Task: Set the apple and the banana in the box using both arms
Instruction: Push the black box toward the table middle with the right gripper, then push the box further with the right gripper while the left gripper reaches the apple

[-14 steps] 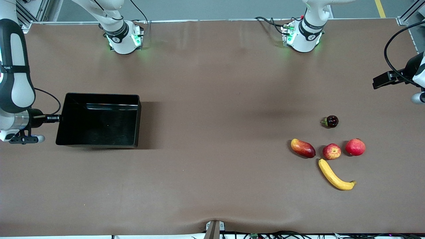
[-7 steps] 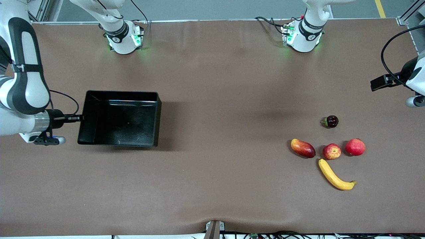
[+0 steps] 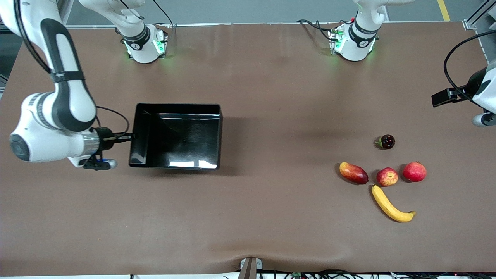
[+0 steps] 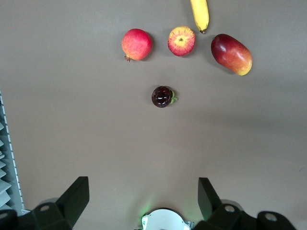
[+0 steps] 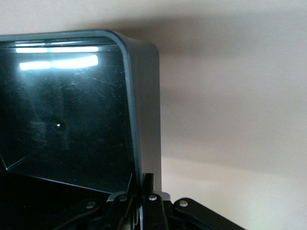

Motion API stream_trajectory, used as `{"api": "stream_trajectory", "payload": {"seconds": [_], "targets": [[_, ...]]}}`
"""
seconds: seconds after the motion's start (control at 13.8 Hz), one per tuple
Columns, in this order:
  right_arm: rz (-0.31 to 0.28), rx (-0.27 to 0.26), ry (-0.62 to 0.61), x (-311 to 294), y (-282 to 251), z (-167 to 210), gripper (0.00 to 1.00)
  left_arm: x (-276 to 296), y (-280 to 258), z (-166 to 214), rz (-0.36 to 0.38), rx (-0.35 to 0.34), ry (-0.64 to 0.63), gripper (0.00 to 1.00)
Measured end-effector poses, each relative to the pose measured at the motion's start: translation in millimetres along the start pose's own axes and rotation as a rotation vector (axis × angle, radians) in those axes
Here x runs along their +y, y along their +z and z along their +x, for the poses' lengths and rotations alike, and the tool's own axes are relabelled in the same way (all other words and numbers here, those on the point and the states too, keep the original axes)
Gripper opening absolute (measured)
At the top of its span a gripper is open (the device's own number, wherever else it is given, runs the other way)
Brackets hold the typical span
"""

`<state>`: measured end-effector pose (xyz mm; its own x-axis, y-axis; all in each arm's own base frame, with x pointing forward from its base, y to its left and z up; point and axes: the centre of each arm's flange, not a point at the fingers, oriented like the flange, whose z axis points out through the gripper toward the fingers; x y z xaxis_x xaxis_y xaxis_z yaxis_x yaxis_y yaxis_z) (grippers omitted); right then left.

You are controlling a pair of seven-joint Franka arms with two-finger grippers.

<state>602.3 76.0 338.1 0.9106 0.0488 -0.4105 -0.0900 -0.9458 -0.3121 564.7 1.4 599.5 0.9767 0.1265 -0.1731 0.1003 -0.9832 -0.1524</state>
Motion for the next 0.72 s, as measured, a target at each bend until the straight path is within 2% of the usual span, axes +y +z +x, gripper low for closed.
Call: {"api": "stream_trajectory", "payload": {"seconds": [0.36, 0.72], "targets": [[-0.055, 0.047, 0.025, -92.4, 34.5, -2.3, 0.06, 2.2, 3.6, 2.6, 0.001, -0.007, 0.003, 1.0], [-0.028, 0.08, -0.011, -160.9, 78.1, -7.6, 0.06, 17.1, 15.6, 12.8, 0.005, -0.018, 0.027, 1.0]]}}
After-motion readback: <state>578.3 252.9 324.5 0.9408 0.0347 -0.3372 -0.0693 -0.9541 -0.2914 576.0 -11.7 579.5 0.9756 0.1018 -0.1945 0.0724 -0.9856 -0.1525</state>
